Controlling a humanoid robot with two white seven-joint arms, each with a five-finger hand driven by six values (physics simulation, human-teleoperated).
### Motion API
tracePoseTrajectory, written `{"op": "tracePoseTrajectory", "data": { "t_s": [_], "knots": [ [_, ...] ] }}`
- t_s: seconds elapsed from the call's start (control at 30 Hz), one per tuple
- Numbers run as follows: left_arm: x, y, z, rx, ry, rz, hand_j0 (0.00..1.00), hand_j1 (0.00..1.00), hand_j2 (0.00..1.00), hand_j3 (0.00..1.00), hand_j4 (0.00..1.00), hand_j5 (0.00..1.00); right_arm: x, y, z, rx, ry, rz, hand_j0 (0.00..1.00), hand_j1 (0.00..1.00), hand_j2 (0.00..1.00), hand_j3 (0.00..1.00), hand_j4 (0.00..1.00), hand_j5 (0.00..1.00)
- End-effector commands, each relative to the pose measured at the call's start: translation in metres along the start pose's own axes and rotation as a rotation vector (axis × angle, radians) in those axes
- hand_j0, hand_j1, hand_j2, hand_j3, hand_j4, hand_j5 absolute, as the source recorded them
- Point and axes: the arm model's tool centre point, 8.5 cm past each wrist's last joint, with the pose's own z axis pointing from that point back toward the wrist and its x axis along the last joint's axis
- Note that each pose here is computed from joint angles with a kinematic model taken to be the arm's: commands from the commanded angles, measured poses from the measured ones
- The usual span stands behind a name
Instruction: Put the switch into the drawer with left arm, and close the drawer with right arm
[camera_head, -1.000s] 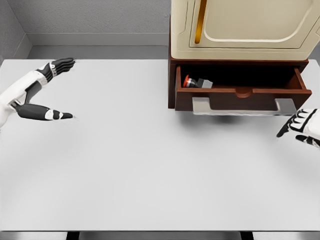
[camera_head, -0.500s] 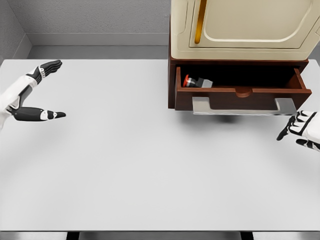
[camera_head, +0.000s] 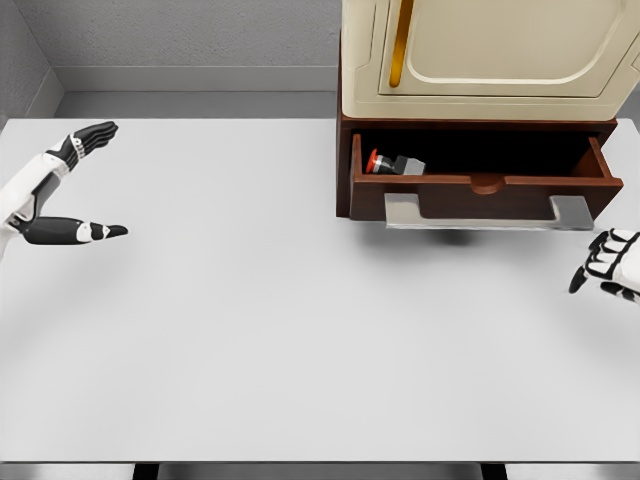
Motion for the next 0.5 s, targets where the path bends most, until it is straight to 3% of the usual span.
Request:
{"op": "tracePoseTrajectory", "data": {
  "t_s": [0.0,0.13,0.33,0.47],
  "knots": [
    [0.001,0.001,0.000,0.006,-0.003,0.004,1.00,1.00,1.00,1.00,1.00,1.00,-0.019,0.004,0.012,0.011,0.068,-0.009,0.51,0.51,0.51,0.51,0.51,0.51],
    [0.001,0.001,0.000,0.006,-0.003,0.004,1.00,1.00,1.00,1.00,1.00,1.00,-0.019,0.003,0.012,0.019,0.062,-0.001,0.51,0.51,0.51,0.51,0.51,0.51],
    [0.000,0.001,0.001,0.006,-0.002,0.005,1.00,1.00,1.00,1.00,1.00,1.00,0.009,-0.006,-0.004,0.009,-0.037,0.019,0.50,0.50,0.50,0.50,0.50,0.50],
    [0.000,0.001,0.001,0.007,-0.001,0.006,1.00,1.00,1.00,1.00,1.00,1.00,0.018,-0.006,-0.009,0.010,-0.068,0.024,0.50,0.50,0.50,0.50,0.50,0.50]
  ]
}}
